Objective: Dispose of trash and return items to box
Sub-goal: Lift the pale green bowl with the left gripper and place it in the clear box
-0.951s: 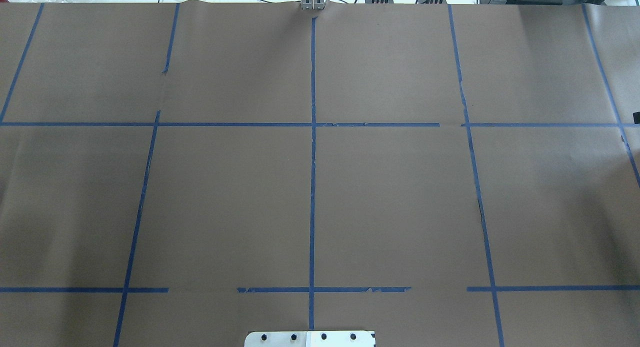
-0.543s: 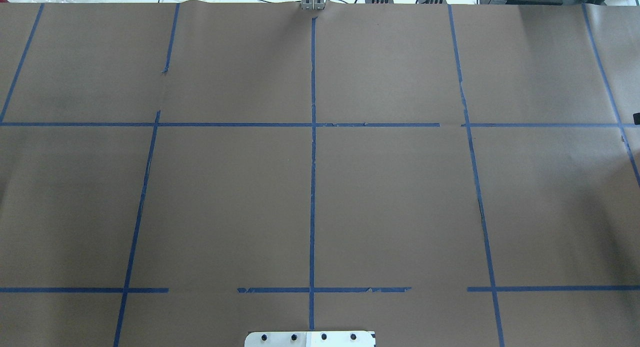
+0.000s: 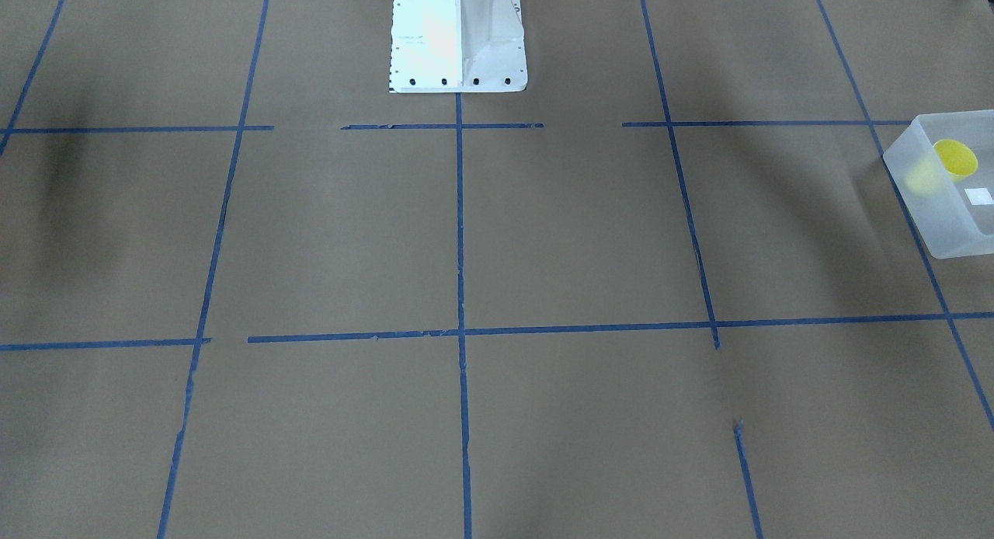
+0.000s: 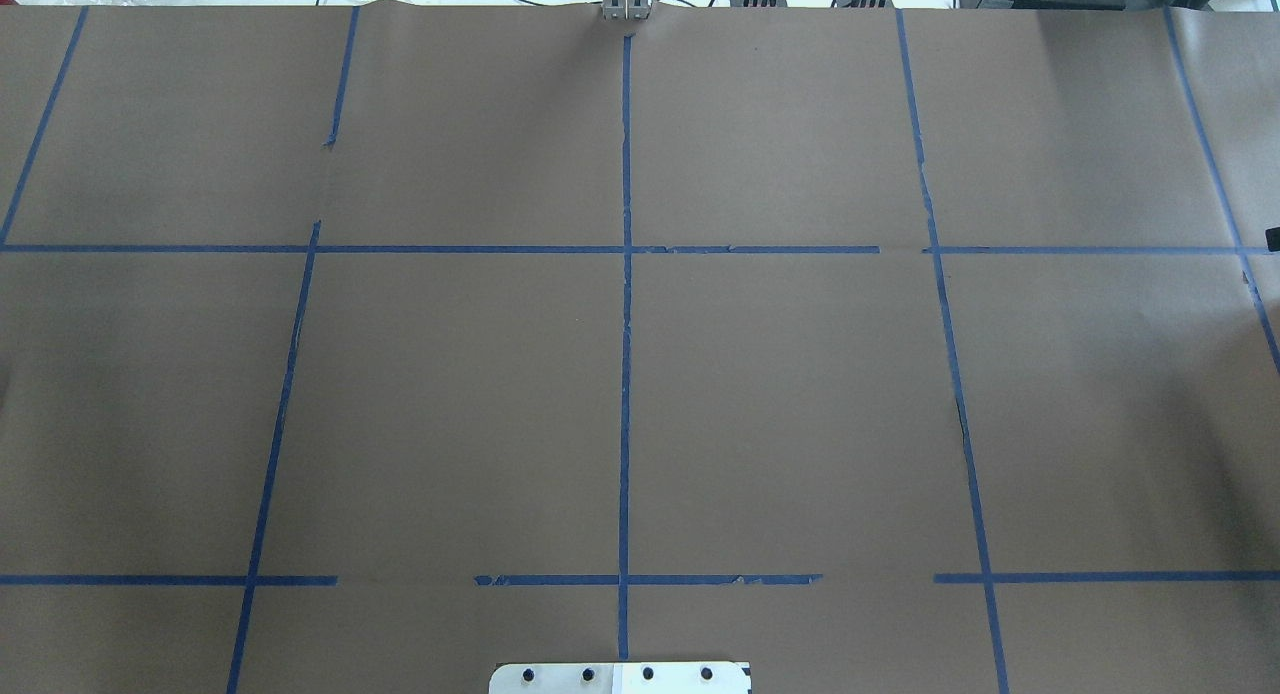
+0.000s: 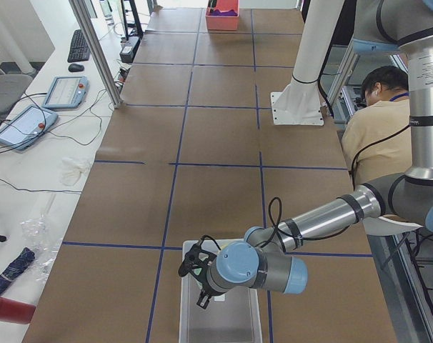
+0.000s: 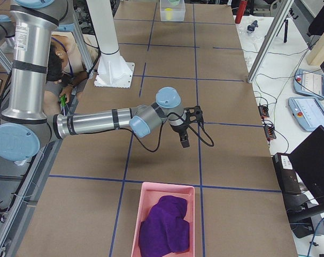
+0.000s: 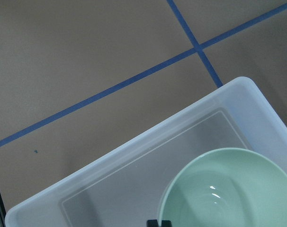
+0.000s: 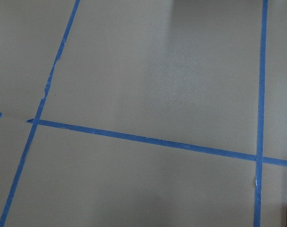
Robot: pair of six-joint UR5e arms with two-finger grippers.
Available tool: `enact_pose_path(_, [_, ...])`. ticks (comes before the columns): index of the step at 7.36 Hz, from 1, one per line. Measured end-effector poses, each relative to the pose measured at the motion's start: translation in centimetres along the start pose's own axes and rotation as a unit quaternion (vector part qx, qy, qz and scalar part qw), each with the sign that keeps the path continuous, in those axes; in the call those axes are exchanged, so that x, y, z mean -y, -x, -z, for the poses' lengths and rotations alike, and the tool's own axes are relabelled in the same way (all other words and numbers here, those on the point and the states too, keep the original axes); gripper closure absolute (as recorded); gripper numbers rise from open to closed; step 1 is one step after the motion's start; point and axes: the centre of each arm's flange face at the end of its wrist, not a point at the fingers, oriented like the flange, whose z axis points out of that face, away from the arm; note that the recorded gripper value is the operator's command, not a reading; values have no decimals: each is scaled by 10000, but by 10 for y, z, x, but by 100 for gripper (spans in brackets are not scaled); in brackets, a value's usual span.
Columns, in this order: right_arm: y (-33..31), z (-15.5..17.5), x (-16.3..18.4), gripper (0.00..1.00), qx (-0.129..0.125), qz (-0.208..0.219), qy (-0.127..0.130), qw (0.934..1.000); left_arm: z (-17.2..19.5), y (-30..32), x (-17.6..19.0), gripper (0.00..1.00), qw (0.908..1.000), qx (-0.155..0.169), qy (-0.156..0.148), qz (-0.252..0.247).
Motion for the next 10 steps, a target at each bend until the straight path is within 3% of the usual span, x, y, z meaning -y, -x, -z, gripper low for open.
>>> enact_pose_path(1, [0,0,0,0,-2,-3,3,10000,-5,3,-7,83,10000,92,2,-3])
enact_pose_path(2, [0,0,0,0,-1,-4,6,10000,-8,4,-9,57,9999,132,15,-15])
enact_pose_path(4, [0,-1,0,0,5,-2,11,10000,-13,-1,-5,32,9999,92,23,-113])
enact_pose_path(5, [0,-1,0,0,9,3,11,10000,-14,-5,0,1,9998,88,-19,-157])
enact_pose_path(8, [1,-1,1,0,29,-22,14,10000,-3,-63,79,0,9998,-42,-211,14])
enact_pose_path(10, [2,-1,1,0,57,-15,22,10000,21,-113,126,0,9992,-189,91,338])
